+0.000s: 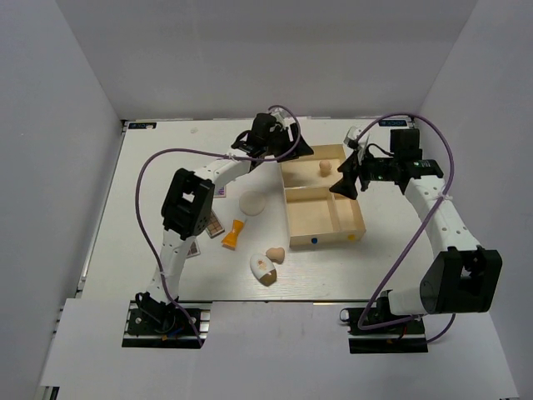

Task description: Organize the makeup

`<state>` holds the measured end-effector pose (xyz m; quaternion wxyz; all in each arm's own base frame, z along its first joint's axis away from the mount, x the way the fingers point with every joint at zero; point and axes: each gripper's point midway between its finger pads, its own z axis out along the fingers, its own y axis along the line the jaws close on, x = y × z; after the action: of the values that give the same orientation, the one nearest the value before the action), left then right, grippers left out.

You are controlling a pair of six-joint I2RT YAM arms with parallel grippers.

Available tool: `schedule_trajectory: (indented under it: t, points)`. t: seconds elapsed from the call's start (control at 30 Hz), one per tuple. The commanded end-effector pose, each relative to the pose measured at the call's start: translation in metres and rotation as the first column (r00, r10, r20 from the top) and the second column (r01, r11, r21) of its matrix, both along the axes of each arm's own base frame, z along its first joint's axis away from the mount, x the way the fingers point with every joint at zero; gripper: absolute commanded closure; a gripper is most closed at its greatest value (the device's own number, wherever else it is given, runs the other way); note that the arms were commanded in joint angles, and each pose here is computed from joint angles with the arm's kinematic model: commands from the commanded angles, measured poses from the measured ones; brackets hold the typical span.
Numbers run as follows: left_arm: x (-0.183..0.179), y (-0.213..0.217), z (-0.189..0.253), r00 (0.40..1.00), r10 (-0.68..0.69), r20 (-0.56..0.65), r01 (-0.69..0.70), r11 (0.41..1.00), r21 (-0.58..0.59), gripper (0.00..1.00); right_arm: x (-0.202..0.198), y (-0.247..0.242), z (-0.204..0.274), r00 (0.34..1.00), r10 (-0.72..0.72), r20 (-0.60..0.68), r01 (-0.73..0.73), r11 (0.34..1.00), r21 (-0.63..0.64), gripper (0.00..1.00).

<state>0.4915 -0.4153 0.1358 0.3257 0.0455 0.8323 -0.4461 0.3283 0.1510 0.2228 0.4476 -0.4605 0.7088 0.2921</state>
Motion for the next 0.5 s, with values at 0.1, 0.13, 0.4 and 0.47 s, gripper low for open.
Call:
schedule_trajectory:
  t: [0.1, 0.13, 0.4, 0.47]
  points:
    - [0.007, 0.027, 0.1, 0.982, 0.099, 0.161, -0.093, 0.995, -0.043, 0.3, -0.061, 0.031, 0.009, 0.938, 0.332, 0.096, -0.34, 0.937, 0.082, 0.28]
    - [0.003, 0.042, 0.111, 0.978, 0.127, 0.164, -0.123, 0.992, -0.039, 0.34, -0.074, 0.034, 0.003, 0.93, 0.363, 0.06, -0.368, 0.925, 0.096, 0.28]
    - [-0.043, 0.15, 0.123, 0.918, 0.36, 0.167, -0.374, 0.925, 0.062, 0.61, -0.125, 0.079, -0.048, 0.813, 0.583, 0.013, -0.582, 0.812, -0.044, 0.3]
    - [-0.06, 0.175, 0.112, 0.907, 0.395, 0.144, -0.41, 0.906, 0.104, 0.49, -0.131, 0.089, -0.057, 0.786, 0.618, 0.003, -0.615, 0.784, -0.083, 0.28]
